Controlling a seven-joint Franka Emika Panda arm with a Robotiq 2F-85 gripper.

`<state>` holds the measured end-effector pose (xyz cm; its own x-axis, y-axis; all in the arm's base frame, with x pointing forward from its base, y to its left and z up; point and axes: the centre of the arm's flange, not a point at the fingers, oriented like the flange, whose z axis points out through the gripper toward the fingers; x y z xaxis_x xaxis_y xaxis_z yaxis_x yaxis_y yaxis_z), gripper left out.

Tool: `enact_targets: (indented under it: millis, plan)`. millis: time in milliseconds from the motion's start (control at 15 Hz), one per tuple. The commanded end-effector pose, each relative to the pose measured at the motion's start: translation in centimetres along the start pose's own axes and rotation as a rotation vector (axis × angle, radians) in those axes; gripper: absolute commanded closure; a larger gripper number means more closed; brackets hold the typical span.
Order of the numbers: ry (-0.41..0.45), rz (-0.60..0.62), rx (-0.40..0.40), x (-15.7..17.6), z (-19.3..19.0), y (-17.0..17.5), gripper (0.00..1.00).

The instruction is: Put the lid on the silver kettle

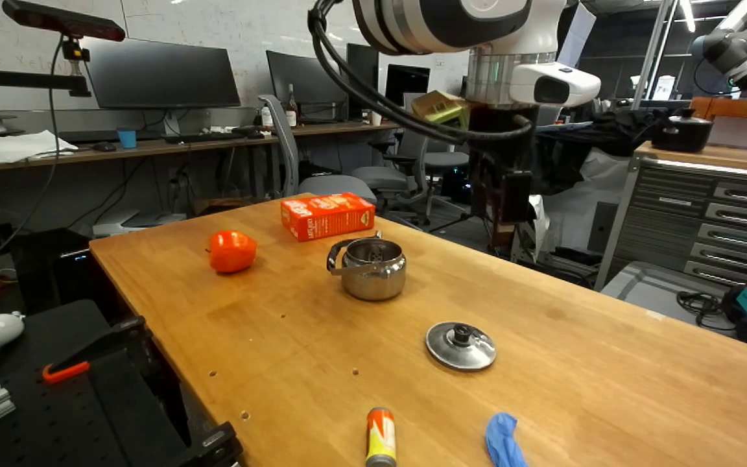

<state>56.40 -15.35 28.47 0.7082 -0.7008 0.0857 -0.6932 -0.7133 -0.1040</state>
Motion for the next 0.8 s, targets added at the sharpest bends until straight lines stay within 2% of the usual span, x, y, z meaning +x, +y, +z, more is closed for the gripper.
enact_targets:
  millis: [0,733]
  plan:
    - [0.002,-0.022,0.000,0.3,1.5,0.2,0.00]
    - [-0.070,0.004,-0.071,1.0,7.1,1.6,0.00]
